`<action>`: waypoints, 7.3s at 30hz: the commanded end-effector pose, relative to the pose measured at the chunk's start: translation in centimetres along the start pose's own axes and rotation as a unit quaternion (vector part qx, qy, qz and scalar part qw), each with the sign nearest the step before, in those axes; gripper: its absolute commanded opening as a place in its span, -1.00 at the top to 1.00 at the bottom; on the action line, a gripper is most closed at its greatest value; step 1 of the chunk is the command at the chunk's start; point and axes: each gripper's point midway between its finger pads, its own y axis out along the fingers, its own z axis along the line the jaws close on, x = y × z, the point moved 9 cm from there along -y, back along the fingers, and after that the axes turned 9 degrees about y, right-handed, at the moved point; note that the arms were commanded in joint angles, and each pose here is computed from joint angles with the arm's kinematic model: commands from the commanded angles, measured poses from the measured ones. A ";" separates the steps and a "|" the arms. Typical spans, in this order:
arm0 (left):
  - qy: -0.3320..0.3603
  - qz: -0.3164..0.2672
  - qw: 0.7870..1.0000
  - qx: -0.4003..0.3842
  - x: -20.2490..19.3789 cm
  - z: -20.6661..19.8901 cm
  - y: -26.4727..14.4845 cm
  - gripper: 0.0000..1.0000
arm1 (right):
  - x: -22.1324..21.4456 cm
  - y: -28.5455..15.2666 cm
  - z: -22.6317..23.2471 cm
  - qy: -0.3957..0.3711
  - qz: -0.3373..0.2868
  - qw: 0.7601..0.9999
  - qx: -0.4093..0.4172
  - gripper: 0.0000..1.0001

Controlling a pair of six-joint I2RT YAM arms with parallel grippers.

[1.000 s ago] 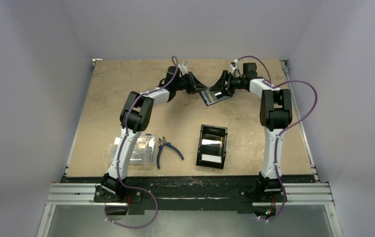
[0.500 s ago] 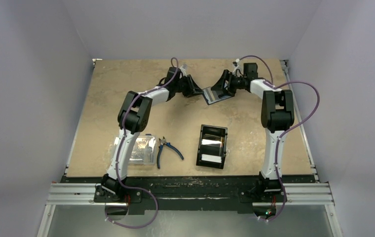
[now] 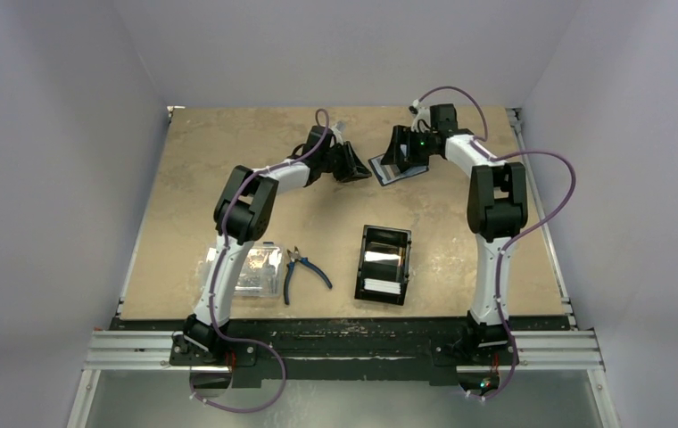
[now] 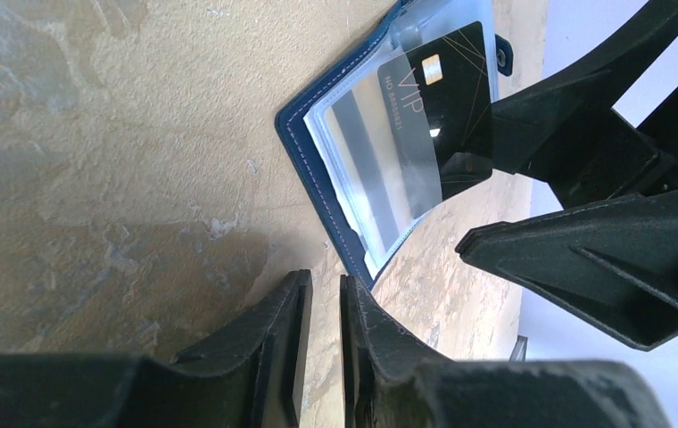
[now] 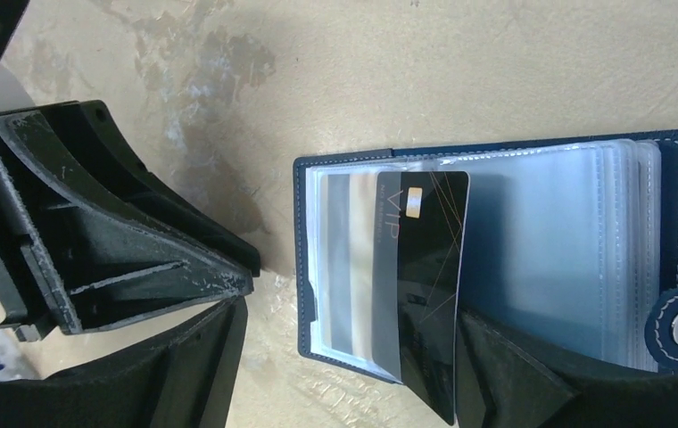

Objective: Put the credit cards into the card holder
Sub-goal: Insert the credit card into the card holder, then move the storage box to the center of the board.

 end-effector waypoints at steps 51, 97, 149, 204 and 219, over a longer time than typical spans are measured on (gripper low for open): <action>0.013 -0.004 1.000 -0.013 0.8 0.2 1.6 0.58 | -0.3 1.2 -1.1 0.010 -0.005 1.000 0.025 -0.51; 0.026 0.000 1.000 0.006 1.9 1.6 1.0 0.58 | 1.4 3.2 0.9 0.033 -0.027 0.999 -0.012 -0.59; 0.170 -0.020 0.985 -0.040 2.3 -10.7 -19.6 -0.02 | -22.9 -16.4 14.2 -0.459 0.141 0.864 0.153 -0.98; 0.144 -0.021 0.988 -0.048 2.9 -8.4 -19.4 0.01 | -28.2 -12.2 12.7 -0.499 0.306 0.775 0.239 -0.24; 0.145 -0.019 0.988 -0.048 2.9 -8.3 -19.3 0.01 | -29.0 -10.9 11.6 -0.495 0.349 0.768 0.211 -0.74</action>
